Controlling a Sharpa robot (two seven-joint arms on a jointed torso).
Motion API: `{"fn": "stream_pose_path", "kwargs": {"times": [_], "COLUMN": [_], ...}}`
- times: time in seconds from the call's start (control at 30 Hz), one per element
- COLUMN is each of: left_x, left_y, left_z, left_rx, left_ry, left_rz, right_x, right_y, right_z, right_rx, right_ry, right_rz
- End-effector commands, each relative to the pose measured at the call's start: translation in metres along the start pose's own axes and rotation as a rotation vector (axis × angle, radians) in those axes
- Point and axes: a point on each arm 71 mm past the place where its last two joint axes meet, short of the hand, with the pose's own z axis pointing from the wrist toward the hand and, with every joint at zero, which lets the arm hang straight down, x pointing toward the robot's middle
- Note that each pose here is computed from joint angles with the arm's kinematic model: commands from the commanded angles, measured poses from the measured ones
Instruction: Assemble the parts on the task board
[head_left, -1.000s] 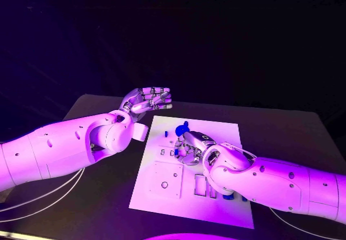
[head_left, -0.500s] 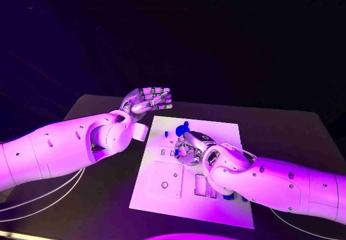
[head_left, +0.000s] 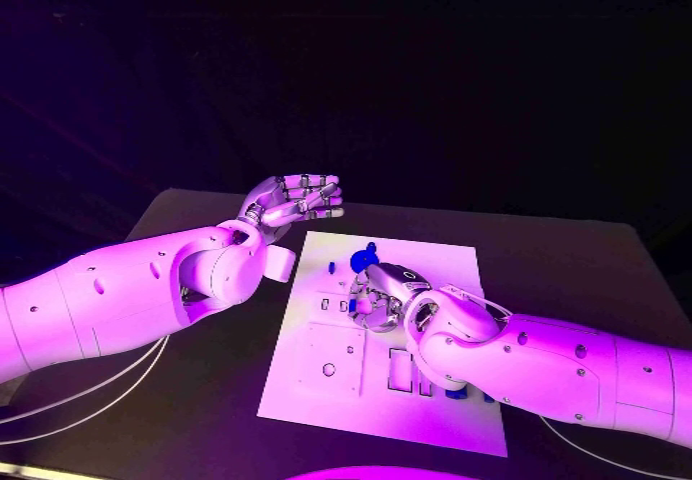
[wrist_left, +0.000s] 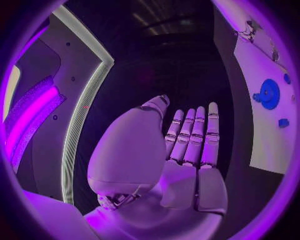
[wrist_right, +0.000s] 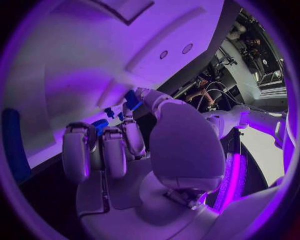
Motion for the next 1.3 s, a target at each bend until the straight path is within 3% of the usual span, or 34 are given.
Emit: {"fn": "stream_pose_path", "kwargs": {"times": [0.03, 0.67, 0.9, 1.1, 1.3], "left_x": [0.0021, 0.0012, -0.0013, -0.0084, -0.0162], "left_y": [-0.0008, -0.0005, 0.0004, 0.0030, 0.0036], "left_z": [0.0004, 0.0003, 0.0010, 0.0033, 0.0055], "left_rx": [0.006, 0.001, -0.005, -0.022, -0.009], "left_ry": [0.017, 0.017, 0.010, 0.015, 0.036], "left_rz": [-0.012, -0.012, -0.004, 0.114, 0.245], "right_x": [0.002, 0.000, -0.005, -0.031, -0.066], "right_y": [0.001, 0.002, 0.001, -0.001, -0.013], "right_z": [0.000, 0.000, -0.008, -0.027, -0.043], "right_rx": [-0.005, -0.017, -0.039, -0.125, -0.197], "right_ry": [0.010, -0.014, -0.056, -0.122, -0.141], "right_rz": [-0.014, 0.012, 0.034, 0.123, 0.223]}}
